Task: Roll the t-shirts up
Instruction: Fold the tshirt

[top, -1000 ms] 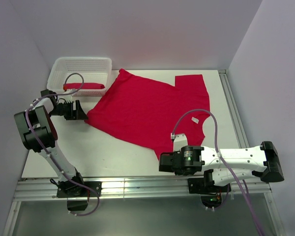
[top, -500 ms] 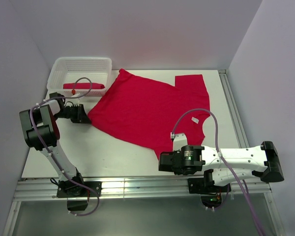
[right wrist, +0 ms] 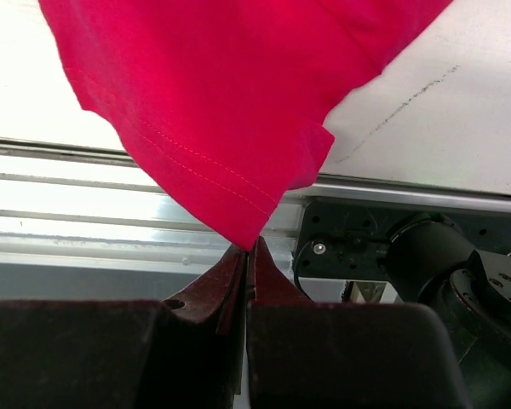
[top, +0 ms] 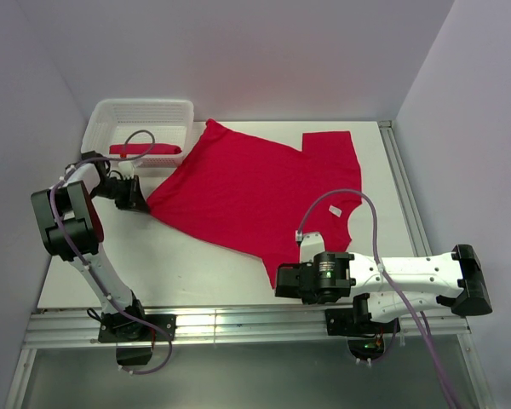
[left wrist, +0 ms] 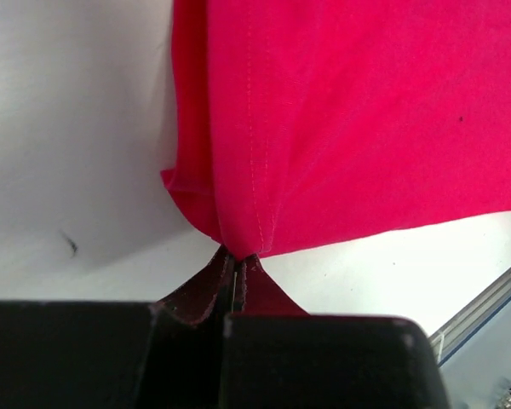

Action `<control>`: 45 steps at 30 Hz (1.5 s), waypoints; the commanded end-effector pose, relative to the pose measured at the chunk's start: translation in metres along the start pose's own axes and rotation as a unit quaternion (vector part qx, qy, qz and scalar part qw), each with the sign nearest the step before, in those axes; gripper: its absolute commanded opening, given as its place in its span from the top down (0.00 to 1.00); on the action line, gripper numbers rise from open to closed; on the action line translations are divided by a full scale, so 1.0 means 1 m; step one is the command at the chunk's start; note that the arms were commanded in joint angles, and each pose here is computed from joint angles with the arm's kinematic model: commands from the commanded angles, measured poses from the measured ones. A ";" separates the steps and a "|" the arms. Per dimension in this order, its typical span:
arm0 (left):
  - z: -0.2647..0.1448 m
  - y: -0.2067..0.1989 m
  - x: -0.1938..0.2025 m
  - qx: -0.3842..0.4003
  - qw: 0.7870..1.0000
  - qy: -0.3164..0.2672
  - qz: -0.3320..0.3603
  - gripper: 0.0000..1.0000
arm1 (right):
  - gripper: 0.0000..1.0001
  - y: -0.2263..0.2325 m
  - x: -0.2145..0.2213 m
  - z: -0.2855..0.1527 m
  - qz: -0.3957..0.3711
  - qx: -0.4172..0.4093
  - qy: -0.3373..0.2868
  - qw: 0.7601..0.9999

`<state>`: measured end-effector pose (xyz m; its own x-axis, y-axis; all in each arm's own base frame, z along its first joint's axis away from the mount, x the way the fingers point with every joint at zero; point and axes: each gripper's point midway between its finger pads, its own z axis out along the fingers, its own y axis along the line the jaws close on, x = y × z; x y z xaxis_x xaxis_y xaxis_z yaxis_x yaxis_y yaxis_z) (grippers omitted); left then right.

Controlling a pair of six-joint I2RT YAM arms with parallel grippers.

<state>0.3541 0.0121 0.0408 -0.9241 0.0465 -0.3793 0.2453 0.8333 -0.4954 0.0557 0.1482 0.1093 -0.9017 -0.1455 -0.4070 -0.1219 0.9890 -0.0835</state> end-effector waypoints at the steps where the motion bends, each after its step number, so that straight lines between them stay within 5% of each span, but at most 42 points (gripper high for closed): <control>1: -0.020 -0.003 -0.005 -0.027 0.999 0.012 -0.021 0.99 | 1.00 -0.005 -0.005 -0.013 0.003 -0.001 -0.010 1.000; 6: -0.024 -0.012 -0.030 -0.001 0.999 -0.014 -0.034 0.82 | 1.00 -0.008 -0.011 -0.018 0.012 -0.007 -0.028 1.000; 13: -0.010 -0.024 -0.063 0.002 0.999 -0.031 -0.021 0.76 | 1.00 -0.016 -0.020 -0.022 0.024 -0.006 -0.049 0.999; 26: -0.030 -0.024 -0.029 -0.008 0.995 -0.052 0.081 0.32 | 1.00 -0.021 -0.032 -0.016 0.042 -0.006 -0.064 0.997; 38: -0.030 0.009 0.017 -0.058 0.995 -0.081 -0.015 0.28 | 1.00 -0.017 -0.033 -0.016 0.043 -0.008 -0.061 0.997; 45: -0.016 0.019 0.010 -0.056 0.991 -0.093 -0.072 0.29 | 1.00 -0.017 -0.033 -0.017 0.046 -0.010 -0.062 0.997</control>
<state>0.3256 0.0337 0.0366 -0.8999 -0.1179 -0.4198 0.1011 0.8802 -0.4638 0.0759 0.1459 0.1324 -0.8653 -0.0574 -0.4980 -0.0685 0.9976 0.0039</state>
